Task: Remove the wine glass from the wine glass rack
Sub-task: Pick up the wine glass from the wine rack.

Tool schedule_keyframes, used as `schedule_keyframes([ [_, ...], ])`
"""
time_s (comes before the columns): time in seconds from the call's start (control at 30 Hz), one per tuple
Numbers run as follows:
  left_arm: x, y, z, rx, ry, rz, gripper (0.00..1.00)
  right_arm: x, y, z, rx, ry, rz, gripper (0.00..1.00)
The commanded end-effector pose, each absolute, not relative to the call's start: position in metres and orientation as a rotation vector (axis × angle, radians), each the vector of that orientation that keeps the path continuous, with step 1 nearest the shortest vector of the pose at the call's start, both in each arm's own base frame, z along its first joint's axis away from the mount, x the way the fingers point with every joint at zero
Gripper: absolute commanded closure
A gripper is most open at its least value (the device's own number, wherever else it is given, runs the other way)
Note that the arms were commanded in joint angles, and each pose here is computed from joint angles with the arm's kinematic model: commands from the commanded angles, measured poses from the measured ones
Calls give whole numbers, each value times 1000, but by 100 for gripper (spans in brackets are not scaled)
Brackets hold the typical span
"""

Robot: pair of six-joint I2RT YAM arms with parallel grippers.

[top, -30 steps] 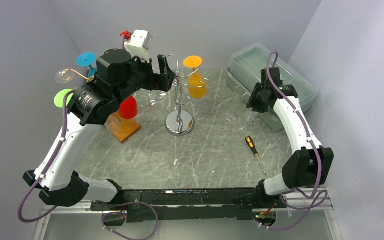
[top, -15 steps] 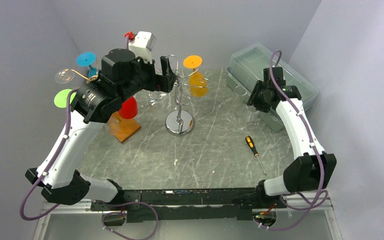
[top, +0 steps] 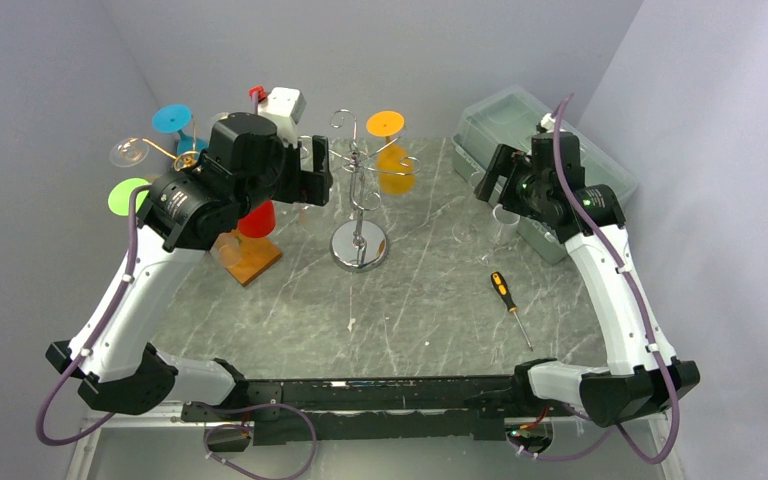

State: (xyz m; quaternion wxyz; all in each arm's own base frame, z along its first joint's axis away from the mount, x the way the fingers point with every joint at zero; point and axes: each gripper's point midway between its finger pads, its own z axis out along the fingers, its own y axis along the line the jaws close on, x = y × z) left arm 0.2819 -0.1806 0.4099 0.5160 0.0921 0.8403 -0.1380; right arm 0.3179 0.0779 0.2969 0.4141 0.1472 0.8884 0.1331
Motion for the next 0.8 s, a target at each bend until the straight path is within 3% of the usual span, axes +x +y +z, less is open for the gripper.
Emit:
schedule_keyframes([
  [0.0, 273, -171, 400, 210, 2062, -306, 1, 322, 94, 320, 321, 2178, 345, 9],
  [0.13, 275, -177, 388, 239, 2097, -286, 0, 324, 102, 325, 303, 2165, 356, 3],
  [0.77, 287, -190, 368, 290, 2106, 41, 5, 321, 104, 326, 283, 2143, 372, 2],
])
